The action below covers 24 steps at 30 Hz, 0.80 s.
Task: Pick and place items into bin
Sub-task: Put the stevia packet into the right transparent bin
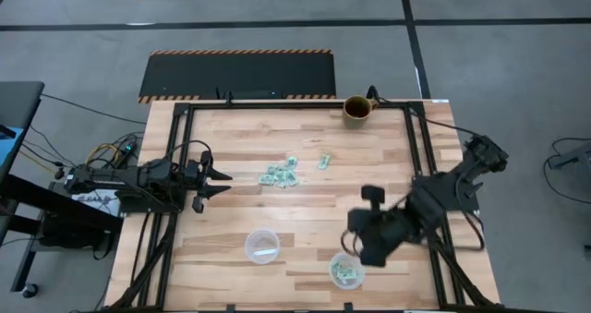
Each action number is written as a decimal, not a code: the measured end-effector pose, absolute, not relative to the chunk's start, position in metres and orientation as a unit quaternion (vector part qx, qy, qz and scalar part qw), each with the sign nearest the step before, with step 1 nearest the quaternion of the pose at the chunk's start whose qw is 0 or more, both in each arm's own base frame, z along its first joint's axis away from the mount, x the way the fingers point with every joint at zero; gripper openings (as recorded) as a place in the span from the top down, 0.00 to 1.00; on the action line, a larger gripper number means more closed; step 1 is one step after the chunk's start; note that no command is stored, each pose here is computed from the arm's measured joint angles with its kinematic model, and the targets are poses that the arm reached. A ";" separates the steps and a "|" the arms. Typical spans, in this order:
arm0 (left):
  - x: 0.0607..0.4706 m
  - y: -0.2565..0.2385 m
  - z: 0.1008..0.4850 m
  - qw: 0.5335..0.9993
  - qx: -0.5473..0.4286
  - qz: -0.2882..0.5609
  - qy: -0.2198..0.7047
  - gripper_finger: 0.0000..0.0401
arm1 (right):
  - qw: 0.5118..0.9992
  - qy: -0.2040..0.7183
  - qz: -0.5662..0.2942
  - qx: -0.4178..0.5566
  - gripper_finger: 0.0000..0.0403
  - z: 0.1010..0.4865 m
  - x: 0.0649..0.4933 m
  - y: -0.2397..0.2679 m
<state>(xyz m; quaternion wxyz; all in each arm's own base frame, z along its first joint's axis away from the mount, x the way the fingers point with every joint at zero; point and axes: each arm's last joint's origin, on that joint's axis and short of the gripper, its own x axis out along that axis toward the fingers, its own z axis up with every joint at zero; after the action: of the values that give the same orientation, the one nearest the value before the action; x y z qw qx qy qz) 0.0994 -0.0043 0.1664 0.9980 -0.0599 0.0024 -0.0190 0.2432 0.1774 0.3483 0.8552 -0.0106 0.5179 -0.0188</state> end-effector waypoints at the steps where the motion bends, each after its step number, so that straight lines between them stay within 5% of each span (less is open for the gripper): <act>1: 0.099 -0.004 0.166 0.998 -0.060 -0.019 0.002 0.70 | 0.854 0.519 -0.013 -0.015 1.00 0.343 0.240 0.182; 24: 0.099 -0.004 0.166 0.998 -0.060 -0.019 0.003 0.70 | 0.861 0.505 0.054 0.017 0.97 0.225 0.228 0.264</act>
<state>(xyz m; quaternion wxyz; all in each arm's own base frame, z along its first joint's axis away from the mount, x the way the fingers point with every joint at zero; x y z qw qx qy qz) 0.0994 -0.0043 0.1663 0.9980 -0.0599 0.0026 -0.0190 0.2280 0.2640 0.2252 0.8613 0.0173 0.5050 0.0538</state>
